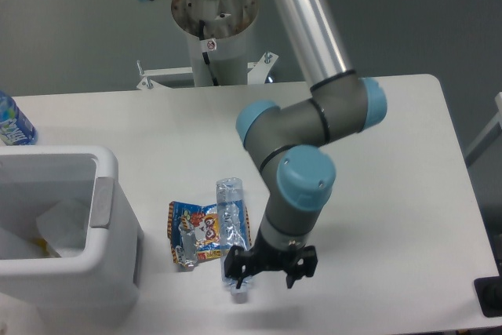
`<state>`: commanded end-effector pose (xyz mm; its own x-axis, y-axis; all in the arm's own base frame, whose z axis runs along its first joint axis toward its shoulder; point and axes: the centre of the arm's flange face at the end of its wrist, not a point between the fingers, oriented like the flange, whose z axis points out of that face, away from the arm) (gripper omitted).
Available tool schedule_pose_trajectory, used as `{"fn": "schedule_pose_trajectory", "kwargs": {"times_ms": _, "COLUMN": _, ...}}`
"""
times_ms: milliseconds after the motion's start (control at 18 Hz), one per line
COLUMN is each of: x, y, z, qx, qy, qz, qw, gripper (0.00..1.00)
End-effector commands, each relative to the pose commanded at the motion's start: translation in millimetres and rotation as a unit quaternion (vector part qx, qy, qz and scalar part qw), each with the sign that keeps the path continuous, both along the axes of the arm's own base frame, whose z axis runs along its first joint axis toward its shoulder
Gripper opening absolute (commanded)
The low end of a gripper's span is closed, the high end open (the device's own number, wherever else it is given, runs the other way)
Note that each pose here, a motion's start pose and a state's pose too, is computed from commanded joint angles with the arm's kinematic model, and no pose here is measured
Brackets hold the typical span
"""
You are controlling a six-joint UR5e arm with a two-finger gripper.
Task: Place the trash in the trash can
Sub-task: 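Lower the gripper over the bottle and close on it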
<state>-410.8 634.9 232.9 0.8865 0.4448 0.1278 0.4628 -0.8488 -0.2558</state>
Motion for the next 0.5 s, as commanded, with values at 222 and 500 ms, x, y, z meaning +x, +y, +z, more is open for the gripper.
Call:
{"fn": "schedule_pose_trajectory", "kwargs": {"times_ms": 222, "x": 16.1, "y": 10.8, "z": -19.6, "qx": -0.022, "qy": 0.008, "qz": 0.003, "qw": 0.9997, "gripper": 1.0}}
{"fn": "schedule_pose_trajectory", "kwargs": {"times_ms": 500, "x": 25.8, "y": 16.8, "z": -38.4, "qx": -0.046, "qy": 0.016, "qz": 0.003, "qw": 0.9988, "gripper": 1.0}}
